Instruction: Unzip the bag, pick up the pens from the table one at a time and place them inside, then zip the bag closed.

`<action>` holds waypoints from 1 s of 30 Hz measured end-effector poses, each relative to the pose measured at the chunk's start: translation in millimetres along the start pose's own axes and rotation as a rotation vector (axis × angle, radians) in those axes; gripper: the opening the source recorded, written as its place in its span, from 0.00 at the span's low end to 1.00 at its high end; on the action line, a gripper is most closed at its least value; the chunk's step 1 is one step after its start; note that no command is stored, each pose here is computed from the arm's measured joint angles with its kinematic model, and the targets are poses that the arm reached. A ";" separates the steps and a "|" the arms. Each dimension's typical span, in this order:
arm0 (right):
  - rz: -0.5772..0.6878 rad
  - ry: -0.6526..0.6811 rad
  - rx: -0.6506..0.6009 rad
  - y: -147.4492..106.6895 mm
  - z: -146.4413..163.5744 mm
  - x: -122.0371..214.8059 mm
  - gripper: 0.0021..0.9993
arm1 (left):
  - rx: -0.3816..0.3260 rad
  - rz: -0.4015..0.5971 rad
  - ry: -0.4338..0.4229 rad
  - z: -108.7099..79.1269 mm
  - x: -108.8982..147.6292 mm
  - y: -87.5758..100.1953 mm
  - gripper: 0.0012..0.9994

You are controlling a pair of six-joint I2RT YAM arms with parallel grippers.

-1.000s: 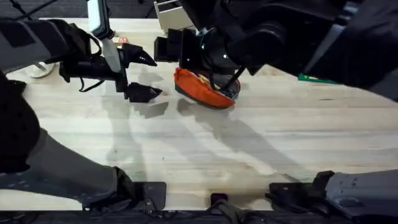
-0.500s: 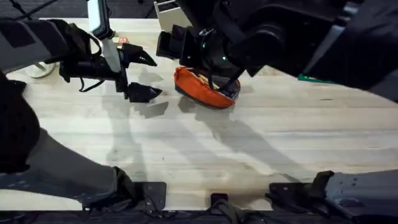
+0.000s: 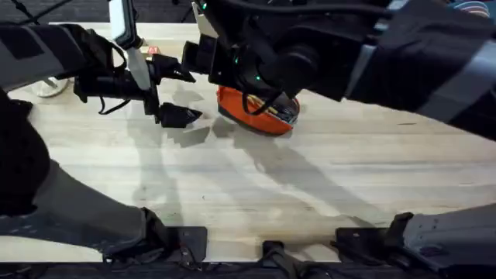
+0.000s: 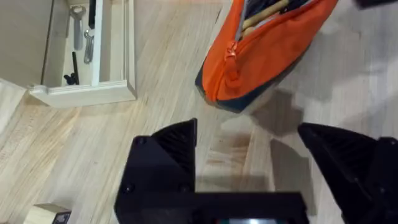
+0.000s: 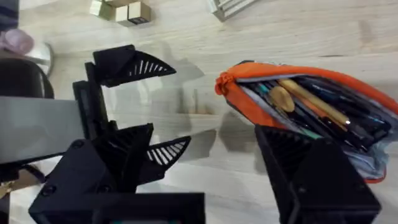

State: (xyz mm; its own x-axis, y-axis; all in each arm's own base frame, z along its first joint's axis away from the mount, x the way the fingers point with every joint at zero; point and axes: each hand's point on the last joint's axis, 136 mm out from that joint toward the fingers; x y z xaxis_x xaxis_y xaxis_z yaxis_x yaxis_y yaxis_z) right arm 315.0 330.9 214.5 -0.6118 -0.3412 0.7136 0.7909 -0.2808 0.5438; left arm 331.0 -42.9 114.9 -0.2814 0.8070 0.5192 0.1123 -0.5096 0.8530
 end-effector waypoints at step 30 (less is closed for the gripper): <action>0.040 -0.058 -0.062 -24.9 -5.9 -58.3 1.00 | 0.000 0.000 0.000 0.0 0.1 0.0 0.99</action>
State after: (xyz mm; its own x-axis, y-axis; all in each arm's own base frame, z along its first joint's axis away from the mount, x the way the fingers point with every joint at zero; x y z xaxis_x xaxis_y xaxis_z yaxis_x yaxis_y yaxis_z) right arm 330.8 352.5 156.7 -0.5762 -0.3009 0.7599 0.8113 -0.3232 0.4872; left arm 331.0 -42.8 114.9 -0.2814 0.8070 0.5192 0.1127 -0.5095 0.8530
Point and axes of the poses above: each hand's point on the last joint's axis, 136 mm out from that joint toward the fingers, its own x axis back along the fingers, its own z axis along the line the jaws close on, y = z × x, and after that the axes turned 1 degree about -x, right-handed
